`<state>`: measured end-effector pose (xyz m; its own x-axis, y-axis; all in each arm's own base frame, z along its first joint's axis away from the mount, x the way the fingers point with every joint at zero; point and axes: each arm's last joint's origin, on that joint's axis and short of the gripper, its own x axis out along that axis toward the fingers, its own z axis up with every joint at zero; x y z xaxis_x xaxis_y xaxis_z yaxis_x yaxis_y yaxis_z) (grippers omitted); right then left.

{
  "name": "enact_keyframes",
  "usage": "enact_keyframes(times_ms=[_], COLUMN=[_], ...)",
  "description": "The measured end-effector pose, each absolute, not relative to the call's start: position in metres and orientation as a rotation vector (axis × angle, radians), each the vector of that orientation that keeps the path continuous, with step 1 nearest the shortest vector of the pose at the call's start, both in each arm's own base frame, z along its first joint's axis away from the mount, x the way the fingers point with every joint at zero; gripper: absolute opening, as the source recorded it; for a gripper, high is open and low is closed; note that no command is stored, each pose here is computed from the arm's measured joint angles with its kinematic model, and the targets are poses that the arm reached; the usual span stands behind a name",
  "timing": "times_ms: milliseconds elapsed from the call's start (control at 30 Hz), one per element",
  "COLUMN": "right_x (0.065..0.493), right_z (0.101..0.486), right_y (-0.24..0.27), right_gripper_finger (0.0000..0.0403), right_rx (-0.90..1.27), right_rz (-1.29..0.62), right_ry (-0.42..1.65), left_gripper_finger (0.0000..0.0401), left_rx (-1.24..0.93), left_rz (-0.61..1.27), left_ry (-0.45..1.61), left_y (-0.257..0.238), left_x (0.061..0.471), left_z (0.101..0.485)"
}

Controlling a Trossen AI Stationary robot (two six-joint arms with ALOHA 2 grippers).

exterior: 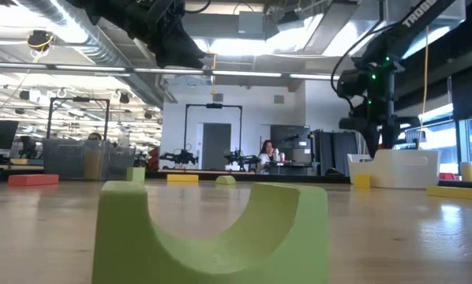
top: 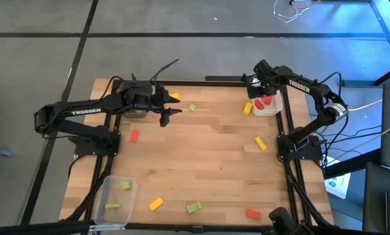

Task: Sort & place blocks by color
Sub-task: Put the orange block into the white bin, then put the yellow block into the black bin

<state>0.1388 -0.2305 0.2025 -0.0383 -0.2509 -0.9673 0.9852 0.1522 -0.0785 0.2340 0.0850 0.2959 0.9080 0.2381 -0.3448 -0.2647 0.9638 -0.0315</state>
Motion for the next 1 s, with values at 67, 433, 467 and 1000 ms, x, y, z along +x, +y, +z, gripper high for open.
enact_keyframes(times_ms=[67,433,467,1000], right_x=[0.138,0.138,0.139,0.157], right_z=[0.197,0.193,0.193,0.263], right_y=[-0.23,-0.23,-0.23,-0.179], right_gripper_finger=[0.013,0.022,0.0227,0.0238], right_rx=[0.882,0.878,0.877,0.761], right_rz=[-1.239,-1.246,-1.246,-0.966], right_ry=[1.121,1.102,1.098,1.114], left_gripper_finger=[0.0202,0.0202,0.0202,0.0202], left_rx=[-0.078,-0.103,-0.103,-0.102], left_rz=[0.26,0.265,0.265,0.265], left_ry=[0.346,0.345,0.345,0.338], left_y=[0.085,0.085,0.085,0.083], left_x=[0.234,0.234,0.234,0.228], left_z=[0.296,0.296,0.296,0.3])
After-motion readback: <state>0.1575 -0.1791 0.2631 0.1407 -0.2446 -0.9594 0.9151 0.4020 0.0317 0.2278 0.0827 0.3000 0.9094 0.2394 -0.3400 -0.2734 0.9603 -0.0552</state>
